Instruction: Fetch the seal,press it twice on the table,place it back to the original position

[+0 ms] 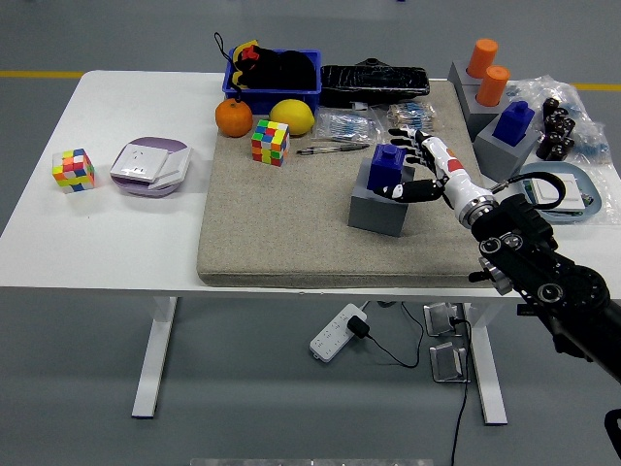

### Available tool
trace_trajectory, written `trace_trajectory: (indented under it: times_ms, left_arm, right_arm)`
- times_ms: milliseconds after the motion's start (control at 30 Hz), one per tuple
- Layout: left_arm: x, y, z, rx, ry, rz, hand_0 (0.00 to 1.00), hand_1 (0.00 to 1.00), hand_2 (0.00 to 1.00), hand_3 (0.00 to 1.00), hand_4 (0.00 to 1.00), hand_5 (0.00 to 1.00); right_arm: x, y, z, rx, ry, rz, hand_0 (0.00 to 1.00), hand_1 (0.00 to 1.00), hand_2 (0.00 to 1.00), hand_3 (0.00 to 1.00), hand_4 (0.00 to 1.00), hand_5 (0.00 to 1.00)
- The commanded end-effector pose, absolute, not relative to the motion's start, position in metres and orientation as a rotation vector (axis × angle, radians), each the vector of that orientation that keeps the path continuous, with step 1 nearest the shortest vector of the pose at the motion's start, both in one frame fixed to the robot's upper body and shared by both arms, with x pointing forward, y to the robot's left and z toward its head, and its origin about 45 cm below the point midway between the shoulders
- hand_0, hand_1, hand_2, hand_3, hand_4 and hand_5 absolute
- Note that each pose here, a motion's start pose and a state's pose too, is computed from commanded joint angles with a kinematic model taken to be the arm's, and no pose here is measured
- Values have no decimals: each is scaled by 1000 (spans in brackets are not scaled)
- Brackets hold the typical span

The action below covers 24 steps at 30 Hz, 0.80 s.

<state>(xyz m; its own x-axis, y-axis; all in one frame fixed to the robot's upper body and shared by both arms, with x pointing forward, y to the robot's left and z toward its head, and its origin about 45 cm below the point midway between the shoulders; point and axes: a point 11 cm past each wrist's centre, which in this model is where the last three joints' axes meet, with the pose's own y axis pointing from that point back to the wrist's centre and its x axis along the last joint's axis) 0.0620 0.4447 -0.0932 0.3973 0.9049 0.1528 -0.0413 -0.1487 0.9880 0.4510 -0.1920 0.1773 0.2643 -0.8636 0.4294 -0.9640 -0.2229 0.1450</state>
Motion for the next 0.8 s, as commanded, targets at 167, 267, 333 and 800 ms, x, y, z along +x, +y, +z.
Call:
trace_trajectory:
  times_ms: [167, 267, 333, 800]
  left_arm:
    - [63, 445, -93, 1480, 812, 1007, 830, 795, 758, 814, 742, 331]
    - [62, 445, -93, 1482, 811, 1006, 830, 795, 758, 814, 742, 331]
    - [62, 446, -93, 1483, 811, 1005, 830, 795, 759, 814, 743, 331]
    - [63, 447, -92, 1488, 805, 1002, 830, 796, 758, 814, 744, 331]
  right_arm:
    - [451, -192, 177, 2158, -1677, 373, 790, 736, 722, 783, 894, 2]
    - [450, -190, 176, 2158, -1678, 372, 790, 736, 722, 783, 894, 2]
    - [450, -189, 175, 2158, -1678, 373, 786, 723, 712, 775, 877, 2]
    - [448, -186, 173, 2151, -1690, 386, 747, 675, 657, 734, 806, 2]
